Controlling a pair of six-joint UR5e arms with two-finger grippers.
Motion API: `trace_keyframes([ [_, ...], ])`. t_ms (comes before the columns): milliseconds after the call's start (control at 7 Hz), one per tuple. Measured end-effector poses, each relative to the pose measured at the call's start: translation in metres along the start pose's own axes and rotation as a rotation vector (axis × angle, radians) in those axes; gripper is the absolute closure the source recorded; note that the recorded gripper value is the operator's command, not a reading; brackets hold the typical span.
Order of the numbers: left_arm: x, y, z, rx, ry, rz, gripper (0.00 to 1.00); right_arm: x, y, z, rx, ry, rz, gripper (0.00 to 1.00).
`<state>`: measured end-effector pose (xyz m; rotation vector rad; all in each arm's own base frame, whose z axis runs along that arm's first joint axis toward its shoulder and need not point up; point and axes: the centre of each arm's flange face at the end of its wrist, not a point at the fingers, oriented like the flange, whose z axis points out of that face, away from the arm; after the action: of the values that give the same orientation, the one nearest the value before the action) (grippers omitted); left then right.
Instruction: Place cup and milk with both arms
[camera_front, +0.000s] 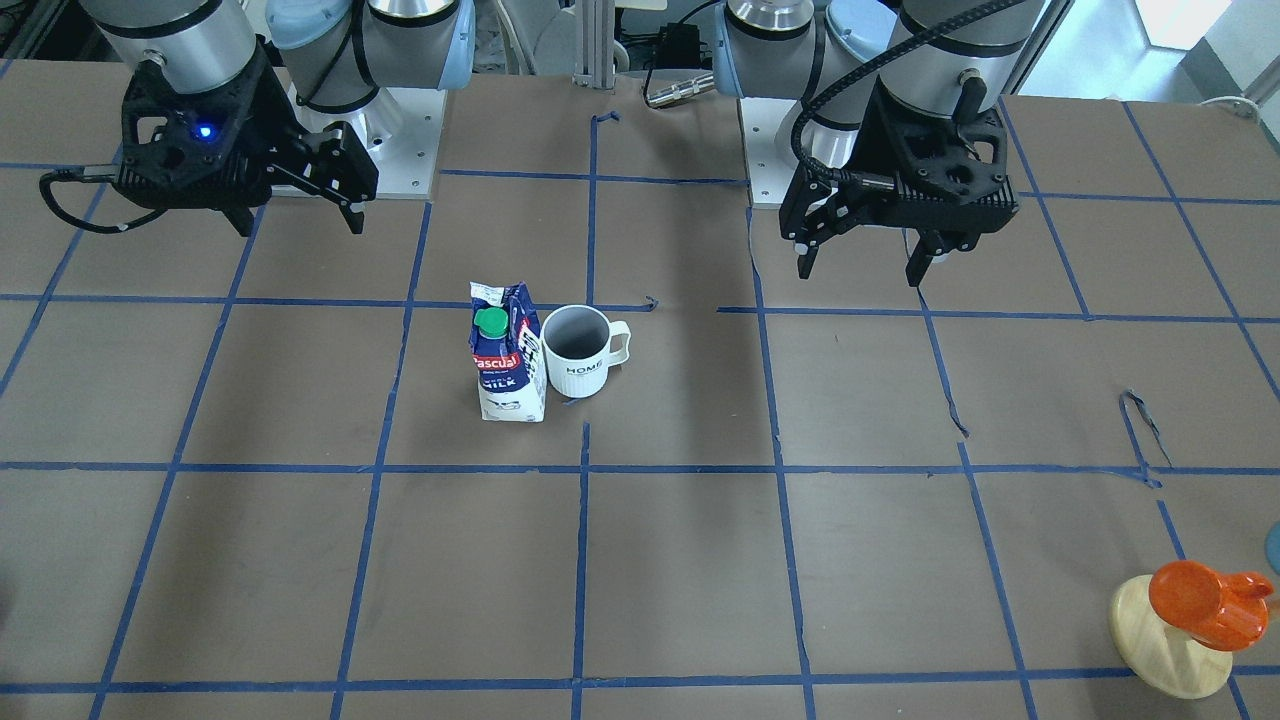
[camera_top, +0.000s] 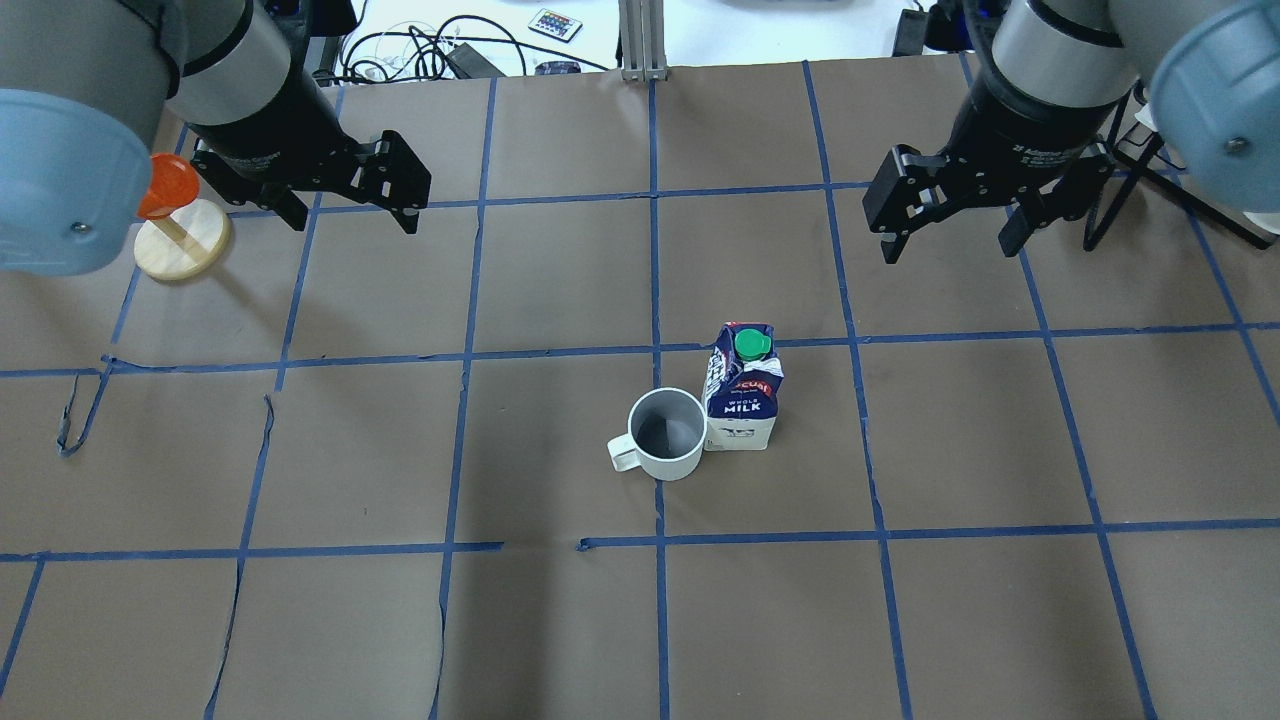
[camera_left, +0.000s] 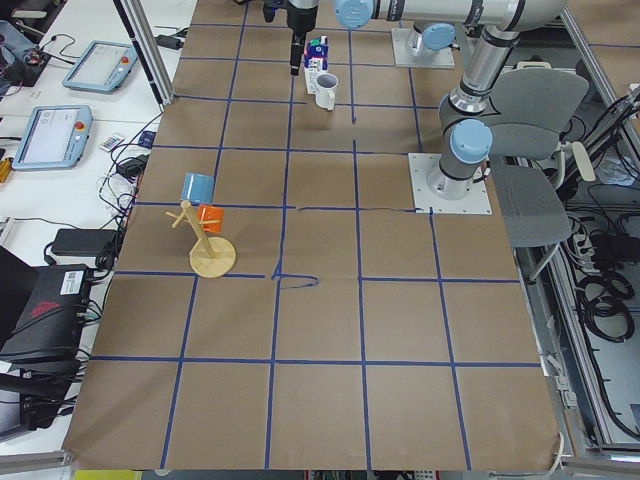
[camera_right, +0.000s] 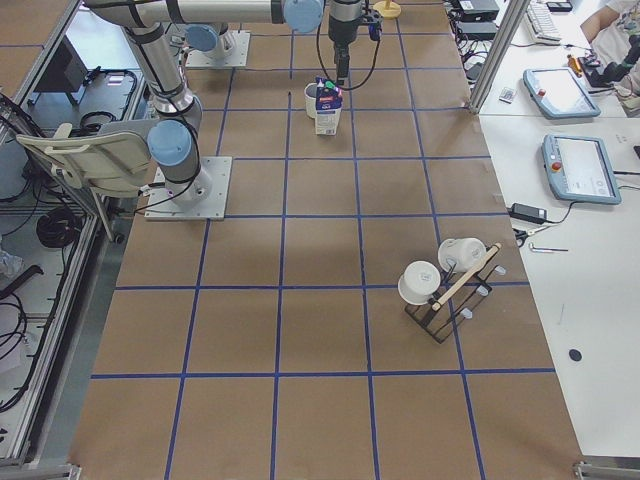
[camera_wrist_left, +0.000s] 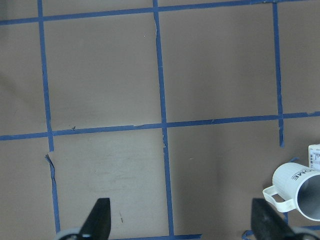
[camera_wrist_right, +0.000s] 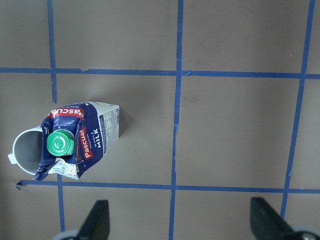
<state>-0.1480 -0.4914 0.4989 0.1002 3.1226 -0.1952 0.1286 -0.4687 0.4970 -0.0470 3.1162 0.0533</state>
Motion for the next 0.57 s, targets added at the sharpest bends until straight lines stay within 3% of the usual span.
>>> trace_keyframes([
  [571, -0.0006, -0.0001, 0.0, 0.0, 0.0, -0.001, 0.0, 0.0069, 0.0036, 0.0009, -0.023, -0.004, 0.013, 0.0],
])
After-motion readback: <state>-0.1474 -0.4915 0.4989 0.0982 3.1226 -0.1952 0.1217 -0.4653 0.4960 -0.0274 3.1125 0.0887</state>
